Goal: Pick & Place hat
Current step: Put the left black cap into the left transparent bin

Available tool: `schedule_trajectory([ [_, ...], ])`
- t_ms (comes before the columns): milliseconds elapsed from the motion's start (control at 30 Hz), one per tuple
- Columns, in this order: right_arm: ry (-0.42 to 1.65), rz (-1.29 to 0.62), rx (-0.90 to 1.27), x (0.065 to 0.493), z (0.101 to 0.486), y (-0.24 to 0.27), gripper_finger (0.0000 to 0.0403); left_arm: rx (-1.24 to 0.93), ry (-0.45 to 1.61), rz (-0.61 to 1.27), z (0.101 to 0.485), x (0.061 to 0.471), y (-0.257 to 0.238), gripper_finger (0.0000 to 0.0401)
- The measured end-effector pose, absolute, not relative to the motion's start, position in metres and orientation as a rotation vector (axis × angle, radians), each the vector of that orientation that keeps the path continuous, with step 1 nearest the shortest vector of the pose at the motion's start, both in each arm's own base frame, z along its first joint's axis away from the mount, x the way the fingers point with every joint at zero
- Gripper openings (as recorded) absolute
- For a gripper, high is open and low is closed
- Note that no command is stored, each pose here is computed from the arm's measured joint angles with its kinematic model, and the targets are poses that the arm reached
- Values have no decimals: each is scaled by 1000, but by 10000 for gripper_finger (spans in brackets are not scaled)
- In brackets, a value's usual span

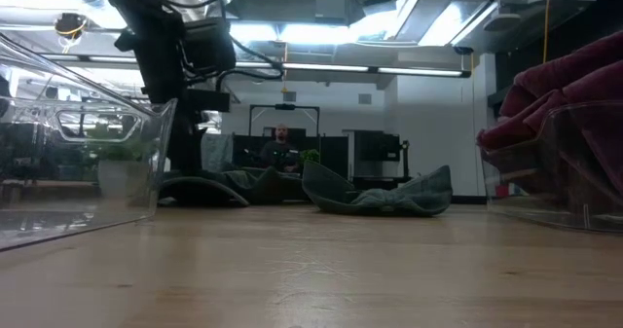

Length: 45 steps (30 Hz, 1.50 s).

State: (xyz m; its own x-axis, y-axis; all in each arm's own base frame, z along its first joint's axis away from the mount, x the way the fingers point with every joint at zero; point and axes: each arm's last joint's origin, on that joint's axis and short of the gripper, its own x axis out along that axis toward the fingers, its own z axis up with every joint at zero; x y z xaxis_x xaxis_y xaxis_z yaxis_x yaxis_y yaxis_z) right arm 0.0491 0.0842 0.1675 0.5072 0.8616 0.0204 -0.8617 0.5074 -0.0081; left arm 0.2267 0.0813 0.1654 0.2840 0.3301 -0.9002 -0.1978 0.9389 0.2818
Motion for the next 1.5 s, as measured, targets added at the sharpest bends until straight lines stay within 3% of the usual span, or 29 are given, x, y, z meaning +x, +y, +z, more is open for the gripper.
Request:
schedule_trajectory([
  [267, -23, 1039, 3, 49, 167, 84, 24, 122, 1241, 350, 165, 225, 84, 129],
  [633, -23, 1039, 3, 49, 167, 84, 24, 118, 1247, 339, 164, 224, 84, 10],
  [867, -23, 1039, 3, 49, 167, 84, 24, 112, 1246, 332, 165, 224, 83, 6],
  [1033, -23, 1039, 3, 49, 167, 84, 24, -16, 1240, 312, 173, 224, 81, 5],
  [1300, -23, 1039, 3, 49, 167, 84, 24, -204, 1269, 237, 211, 220, 82, 5],
  [1500, -23, 1039, 3, 49, 167, 84, 24, -201, 1158, 315, 257, 221, 91, 4],
])
